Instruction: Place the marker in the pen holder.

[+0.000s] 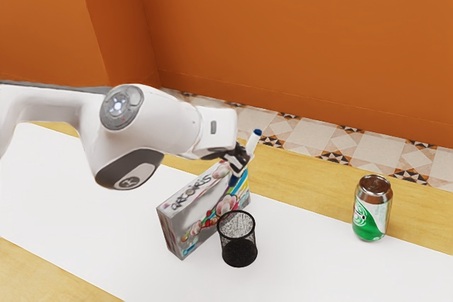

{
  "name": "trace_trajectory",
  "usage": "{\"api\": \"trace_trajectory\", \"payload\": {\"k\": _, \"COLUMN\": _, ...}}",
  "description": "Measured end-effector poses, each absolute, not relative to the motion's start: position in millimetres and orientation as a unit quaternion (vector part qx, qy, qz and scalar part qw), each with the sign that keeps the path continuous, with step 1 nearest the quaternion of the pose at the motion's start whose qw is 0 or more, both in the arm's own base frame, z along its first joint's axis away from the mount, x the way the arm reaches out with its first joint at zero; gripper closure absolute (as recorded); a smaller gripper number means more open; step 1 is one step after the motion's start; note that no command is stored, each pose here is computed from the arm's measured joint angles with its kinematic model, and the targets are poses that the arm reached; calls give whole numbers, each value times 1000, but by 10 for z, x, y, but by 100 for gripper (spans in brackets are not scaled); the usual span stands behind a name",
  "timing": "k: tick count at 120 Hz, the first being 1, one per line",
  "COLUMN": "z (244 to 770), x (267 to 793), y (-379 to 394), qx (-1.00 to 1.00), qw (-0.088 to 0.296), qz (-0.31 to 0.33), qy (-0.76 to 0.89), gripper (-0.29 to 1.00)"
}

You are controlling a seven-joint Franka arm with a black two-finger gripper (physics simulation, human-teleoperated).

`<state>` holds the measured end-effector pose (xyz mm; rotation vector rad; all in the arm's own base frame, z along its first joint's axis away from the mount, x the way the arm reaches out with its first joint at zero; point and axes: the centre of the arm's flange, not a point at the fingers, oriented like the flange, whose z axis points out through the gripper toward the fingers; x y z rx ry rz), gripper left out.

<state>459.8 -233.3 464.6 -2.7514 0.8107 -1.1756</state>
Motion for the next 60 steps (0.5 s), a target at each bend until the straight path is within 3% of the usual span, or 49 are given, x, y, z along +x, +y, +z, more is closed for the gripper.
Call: {"api": "trace_trajectory", "payload": {"k": 60, "z": 3977, "x": 4589, "y": -2308, "qx": -933, "qw": -15, "qz": -307, "qy": 188, "gripper": 79}}
